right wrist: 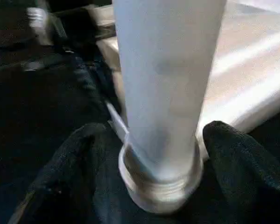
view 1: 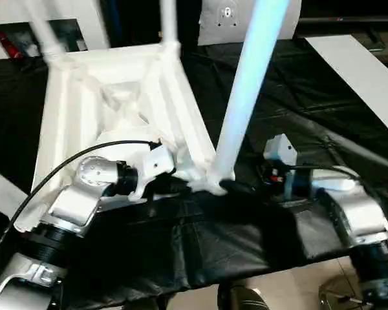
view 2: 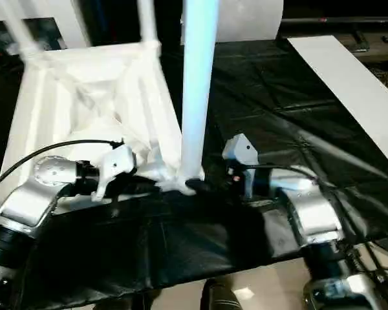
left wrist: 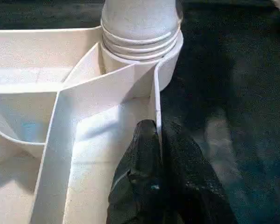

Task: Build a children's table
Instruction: Rotate leg to tighten

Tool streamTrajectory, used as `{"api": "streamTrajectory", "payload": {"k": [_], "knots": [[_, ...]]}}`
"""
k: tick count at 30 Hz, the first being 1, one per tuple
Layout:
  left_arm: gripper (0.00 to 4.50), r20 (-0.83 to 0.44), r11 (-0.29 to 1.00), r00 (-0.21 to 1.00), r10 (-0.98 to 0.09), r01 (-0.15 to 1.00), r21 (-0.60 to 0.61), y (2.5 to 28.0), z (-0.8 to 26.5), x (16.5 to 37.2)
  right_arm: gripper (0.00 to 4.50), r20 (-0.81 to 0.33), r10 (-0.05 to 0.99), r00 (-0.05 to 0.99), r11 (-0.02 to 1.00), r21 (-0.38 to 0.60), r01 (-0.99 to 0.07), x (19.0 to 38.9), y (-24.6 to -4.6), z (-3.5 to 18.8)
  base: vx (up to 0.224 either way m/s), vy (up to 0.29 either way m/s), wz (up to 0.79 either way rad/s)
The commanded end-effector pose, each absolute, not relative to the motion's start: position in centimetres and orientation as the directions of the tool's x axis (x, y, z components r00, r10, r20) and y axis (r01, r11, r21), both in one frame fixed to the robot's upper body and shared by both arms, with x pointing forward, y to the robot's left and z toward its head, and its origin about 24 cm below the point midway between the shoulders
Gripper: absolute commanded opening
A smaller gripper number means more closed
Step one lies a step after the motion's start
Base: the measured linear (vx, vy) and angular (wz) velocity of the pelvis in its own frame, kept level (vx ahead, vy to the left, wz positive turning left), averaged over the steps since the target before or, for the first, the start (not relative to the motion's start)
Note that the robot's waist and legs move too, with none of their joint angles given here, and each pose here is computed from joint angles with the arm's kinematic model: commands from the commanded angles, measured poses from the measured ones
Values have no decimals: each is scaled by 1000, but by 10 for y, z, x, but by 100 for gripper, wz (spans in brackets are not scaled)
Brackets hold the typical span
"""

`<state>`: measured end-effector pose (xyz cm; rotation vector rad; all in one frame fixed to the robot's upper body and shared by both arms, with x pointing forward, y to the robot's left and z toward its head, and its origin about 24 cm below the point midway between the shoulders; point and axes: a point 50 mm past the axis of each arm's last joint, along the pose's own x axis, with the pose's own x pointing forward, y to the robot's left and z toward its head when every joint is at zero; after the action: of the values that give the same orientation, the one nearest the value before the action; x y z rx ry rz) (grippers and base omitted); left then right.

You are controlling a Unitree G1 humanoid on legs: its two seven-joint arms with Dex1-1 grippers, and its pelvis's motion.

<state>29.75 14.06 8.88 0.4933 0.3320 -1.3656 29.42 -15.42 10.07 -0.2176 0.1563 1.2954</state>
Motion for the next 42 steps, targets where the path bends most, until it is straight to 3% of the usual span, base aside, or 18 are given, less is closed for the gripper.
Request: {"api": "streamTrajectory", "payload": {"k": [1,2,10,17,24,31,38,42], "knots": [[0,-503,-30,43,-863,990,136,127,92,291,366,-236,952,193,184,-60,-981,293,-155,103,0,0,0],[0,-513,-61,14,-858,990,130,127,92,290,341,-242,957,157,151,-45,-987,292,-156,103,0,0,0],[0,-538,-151,-68,-840,982,112,128,91,288,277,-251,968,19,26,23,-999,291,-156,102,0,0,0],[0,-545,-164,-74,-835,980,117,129,91,289,212,-251,968,-24,-13,47,-999,289,-152,98,0,0,0],[0,-518,-87,-13,-855,989,118,131,92,292,198,-213,977,-14,7,99,-995,284,-149,96,0,0,0],[0,-427,175,202,-881,979,103,118,95,292,197,-183,948,262,284,102,-953,286,-123,84,0,0,0],[0,-342,408,404,-849,911,62,84,98,292,195,-139,855,500,516,128,-847,292,-86,81,0,0,0],[0,-279,543,536,-797,838,58,58,103,302,195,-138,725,675,689,163,-707,304,-66,80,0,0,0]]}}
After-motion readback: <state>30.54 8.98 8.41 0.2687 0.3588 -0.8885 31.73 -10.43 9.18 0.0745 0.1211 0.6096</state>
